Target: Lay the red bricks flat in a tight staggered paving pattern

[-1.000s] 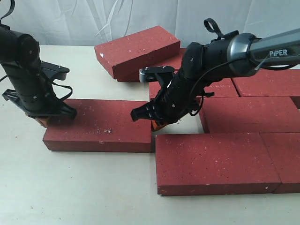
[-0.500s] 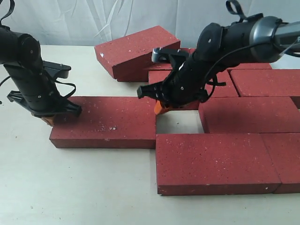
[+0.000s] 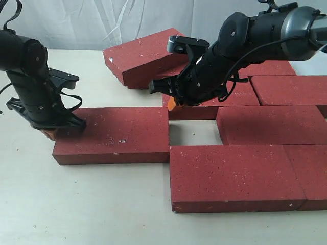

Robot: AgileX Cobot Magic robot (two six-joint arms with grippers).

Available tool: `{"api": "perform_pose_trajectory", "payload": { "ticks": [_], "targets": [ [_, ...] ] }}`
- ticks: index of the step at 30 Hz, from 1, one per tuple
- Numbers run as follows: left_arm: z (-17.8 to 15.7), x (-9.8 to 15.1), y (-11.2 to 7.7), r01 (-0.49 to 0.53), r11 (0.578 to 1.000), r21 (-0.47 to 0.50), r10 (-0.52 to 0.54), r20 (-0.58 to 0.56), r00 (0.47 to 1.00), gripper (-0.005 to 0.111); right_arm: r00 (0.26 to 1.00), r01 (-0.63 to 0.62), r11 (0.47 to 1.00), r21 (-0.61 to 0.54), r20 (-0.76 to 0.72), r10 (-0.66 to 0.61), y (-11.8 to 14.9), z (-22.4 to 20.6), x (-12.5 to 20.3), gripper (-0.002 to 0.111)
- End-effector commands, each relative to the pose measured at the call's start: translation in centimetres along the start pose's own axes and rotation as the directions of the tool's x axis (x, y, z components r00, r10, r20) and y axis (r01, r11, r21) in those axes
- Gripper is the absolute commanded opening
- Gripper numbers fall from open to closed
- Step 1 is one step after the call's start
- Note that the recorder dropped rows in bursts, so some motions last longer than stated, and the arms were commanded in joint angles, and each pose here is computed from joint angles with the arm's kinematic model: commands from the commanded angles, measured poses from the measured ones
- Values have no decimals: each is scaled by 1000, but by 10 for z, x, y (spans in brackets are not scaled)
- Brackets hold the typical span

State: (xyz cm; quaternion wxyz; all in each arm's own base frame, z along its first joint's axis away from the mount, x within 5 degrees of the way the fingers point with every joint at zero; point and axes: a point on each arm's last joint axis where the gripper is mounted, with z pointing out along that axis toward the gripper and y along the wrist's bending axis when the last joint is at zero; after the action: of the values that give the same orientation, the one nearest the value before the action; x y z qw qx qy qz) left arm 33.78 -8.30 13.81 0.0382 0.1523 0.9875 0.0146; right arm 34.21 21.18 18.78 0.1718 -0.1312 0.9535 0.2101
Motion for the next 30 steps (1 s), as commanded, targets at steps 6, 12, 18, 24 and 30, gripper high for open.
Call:
{"api": "perform_pose_trajectory", "payload": {
  "ticks": [6, 12, 18, 24, 30],
  "targets": [
    [11, -3, -10, 8, 1000, 25, -8, 13, 1000, 0, 1000, 25, 999, -22, -16, -25, 16, 15, 7, -1],
    [25, -4, -10, 11, 1000, 23, -11, -11, 1000, 0, 999, 30, 999, -15, -39, -30, 16, 28, 12, -1],
    [16, -7, -9, 19, 1000, 22, -20, 8, 1000, 0, 998, 36, 999, -5, -55, -37, 14, 33, 14, -1],
    [1, -6, 1, -17, 998, -64, 19, 33, 999, 0, 997, 61, 998, 9, -54, -60, 12, 33, 14, -1],
    [-14, 1, 26, 45, 995, -94, -44, 20, 999, 0, 998, 62, 998, -1, -12, -62, 17, 23, 9, -1]
  ]
}}
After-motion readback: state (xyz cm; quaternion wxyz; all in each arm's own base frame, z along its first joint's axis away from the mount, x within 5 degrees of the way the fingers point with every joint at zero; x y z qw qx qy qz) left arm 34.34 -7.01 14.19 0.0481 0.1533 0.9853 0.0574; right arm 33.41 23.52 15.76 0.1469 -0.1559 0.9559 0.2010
